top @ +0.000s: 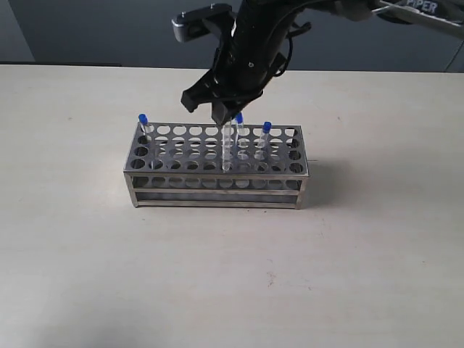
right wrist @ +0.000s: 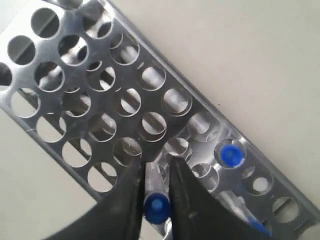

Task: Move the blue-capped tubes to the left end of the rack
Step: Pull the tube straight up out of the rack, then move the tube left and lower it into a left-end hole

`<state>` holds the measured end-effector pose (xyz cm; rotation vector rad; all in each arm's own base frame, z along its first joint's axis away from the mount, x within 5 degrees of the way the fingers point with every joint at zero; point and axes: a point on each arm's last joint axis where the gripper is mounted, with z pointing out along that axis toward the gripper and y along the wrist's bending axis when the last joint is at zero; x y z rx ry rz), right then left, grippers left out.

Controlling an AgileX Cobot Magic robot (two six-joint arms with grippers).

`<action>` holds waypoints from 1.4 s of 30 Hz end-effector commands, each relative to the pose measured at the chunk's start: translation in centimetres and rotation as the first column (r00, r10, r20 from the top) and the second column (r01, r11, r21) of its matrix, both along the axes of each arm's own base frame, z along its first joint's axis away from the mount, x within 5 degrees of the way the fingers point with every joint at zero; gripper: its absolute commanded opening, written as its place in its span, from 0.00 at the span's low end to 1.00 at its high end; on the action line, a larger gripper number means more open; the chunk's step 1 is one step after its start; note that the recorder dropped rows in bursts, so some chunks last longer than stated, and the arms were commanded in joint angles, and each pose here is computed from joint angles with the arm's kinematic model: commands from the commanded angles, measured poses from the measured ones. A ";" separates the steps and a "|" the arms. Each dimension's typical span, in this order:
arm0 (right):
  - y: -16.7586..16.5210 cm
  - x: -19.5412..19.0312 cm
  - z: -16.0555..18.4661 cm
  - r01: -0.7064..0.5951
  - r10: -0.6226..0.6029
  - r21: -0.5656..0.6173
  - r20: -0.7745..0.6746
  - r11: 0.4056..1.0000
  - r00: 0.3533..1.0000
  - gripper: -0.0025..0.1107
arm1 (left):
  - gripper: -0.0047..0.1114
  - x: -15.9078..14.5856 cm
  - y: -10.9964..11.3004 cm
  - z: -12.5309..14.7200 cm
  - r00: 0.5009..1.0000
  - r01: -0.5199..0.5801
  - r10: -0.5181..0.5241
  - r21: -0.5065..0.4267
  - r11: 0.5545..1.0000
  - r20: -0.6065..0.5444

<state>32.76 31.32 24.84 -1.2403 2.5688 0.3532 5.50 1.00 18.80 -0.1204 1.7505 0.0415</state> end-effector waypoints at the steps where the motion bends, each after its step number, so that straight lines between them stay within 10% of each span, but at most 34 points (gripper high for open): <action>1: -0.1 -0.9 2.7 -0.033 0.032 0.016 0.082 0.999 0.996 0.01 | 0.05 0.0 -0.1 0.2 1.000 0.009 -0.009 0.000 1.000 0.012; 42: 9.0 -2.3 4.0 -0.367 0.312 0.134 0.312 0.921 0.897 0.01 | 0.05 0.0 -0.1 0.2 1.000 0.008 -0.008 -0.002 1.000 0.010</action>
